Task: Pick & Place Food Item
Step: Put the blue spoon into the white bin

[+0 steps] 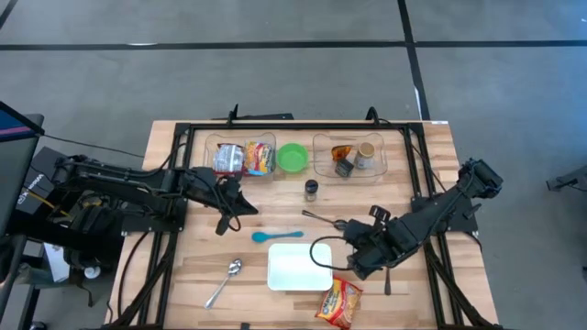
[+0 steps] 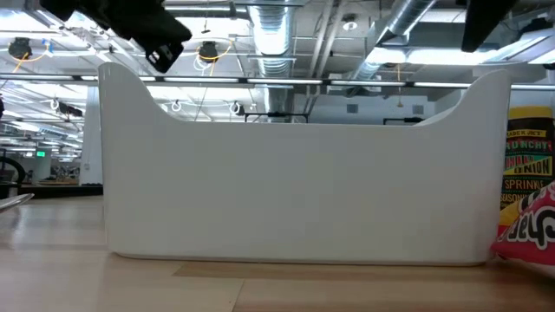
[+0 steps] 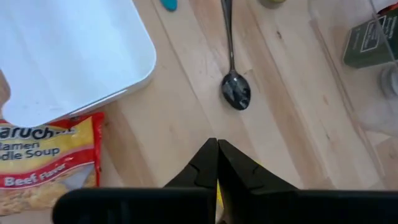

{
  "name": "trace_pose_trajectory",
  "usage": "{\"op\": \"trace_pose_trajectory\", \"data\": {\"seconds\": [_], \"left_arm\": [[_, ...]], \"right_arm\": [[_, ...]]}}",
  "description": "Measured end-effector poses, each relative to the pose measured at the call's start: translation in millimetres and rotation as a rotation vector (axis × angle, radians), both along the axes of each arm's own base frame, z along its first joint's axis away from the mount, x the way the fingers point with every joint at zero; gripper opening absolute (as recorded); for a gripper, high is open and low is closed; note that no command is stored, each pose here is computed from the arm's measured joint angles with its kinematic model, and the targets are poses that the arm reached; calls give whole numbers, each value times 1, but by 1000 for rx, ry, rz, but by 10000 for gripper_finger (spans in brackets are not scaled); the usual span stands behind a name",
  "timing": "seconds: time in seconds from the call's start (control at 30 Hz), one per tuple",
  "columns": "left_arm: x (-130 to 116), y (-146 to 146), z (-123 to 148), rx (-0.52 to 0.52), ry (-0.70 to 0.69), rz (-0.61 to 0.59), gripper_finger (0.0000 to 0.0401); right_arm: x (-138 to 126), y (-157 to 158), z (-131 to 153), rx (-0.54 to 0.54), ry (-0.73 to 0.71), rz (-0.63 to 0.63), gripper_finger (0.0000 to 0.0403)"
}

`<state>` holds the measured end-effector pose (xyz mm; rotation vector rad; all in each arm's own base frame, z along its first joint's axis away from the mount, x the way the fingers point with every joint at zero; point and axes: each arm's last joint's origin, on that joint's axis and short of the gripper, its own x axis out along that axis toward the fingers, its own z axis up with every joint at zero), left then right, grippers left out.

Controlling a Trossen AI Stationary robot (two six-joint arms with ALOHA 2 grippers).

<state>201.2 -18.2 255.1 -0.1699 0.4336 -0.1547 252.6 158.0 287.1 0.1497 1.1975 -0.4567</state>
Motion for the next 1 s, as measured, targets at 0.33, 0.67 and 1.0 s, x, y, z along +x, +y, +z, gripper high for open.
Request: {"op": "trace_pose_trajectory", "data": {"seconds": [0.33,0.67,1.0], "left_arm": [[-12,1,-20,-172,286,120,0],[-19,-1,-28,-66,374,167,0],[-21,-14,-28,11,353,164,0]], "right_arm": [[-8,12,1,-40,-80,-39,3],[-8,13,2,-106,-130,-35,3],[-7,11,3,-168,-179,-42,3]]}}
